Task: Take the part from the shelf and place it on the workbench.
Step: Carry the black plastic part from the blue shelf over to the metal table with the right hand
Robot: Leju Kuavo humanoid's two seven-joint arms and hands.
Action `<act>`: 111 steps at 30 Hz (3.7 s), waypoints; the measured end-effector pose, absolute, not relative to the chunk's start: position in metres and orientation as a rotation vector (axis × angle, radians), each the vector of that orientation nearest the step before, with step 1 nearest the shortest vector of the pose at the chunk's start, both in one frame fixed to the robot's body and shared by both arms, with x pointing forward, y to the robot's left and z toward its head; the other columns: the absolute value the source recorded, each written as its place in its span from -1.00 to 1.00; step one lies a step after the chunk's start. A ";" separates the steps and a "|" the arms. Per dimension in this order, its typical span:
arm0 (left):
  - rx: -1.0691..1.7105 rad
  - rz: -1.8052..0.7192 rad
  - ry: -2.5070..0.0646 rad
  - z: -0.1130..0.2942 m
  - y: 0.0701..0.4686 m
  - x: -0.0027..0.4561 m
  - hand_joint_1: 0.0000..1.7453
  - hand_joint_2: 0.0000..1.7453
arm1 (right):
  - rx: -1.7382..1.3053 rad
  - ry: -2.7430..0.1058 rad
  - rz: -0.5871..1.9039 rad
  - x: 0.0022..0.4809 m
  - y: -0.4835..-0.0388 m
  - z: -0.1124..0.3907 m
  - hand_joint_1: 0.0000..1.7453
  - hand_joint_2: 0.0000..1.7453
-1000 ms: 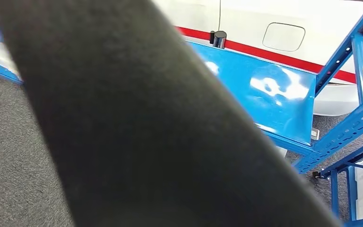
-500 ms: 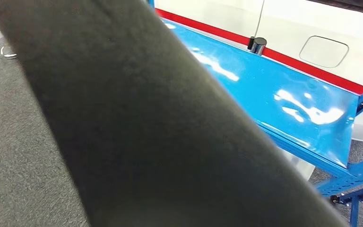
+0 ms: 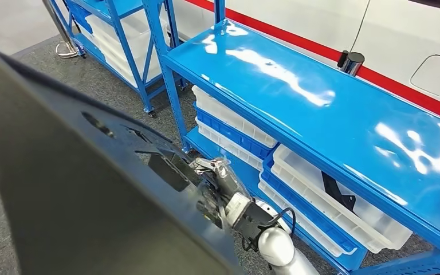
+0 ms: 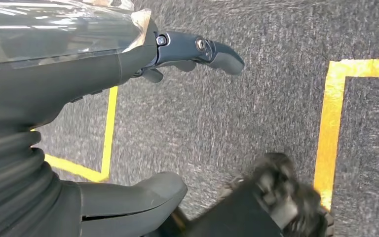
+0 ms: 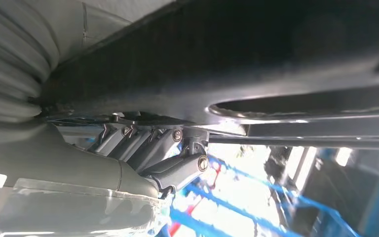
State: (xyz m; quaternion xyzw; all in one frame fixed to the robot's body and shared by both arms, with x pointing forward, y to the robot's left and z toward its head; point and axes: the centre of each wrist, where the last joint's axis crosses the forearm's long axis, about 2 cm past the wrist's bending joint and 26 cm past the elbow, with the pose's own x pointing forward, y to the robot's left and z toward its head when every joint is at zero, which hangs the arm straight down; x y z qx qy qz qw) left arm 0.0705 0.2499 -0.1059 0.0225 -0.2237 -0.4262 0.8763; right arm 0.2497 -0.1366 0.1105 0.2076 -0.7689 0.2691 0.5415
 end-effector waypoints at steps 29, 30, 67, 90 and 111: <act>0.051 -0.892 -0.483 -0.104 0.255 0.086 -1.00 1.00 | 0.477 -1.665 0.681 0.266 -0.140 0.078 1.00 1.00; 0.052 -0.893 -0.485 -0.103 0.255 0.087 -1.00 1.00 | 0.478 -1.667 0.680 0.267 -0.139 0.078 1.00 1.00; 0.051 -0.883 -0.490 -0.105 0.255 0.078 -1.00 1.00 | 0.551 -1.647 0.720 0.273 -0.125 0.084 1.00 1.00; 0.047 -0.873 -0.491 -0.105 0.252 0.074 -1.00 1.00 | 0.560 -1.640 0.742 0.267 -0.120 0.077 1.00 1.00; 0.035 -0.912 -0.480 -0.103 0.252 0.086 -1.00 1.00 | 0.550 -1.614 0.731 0.264 -0.124 0.073 1.00 1.00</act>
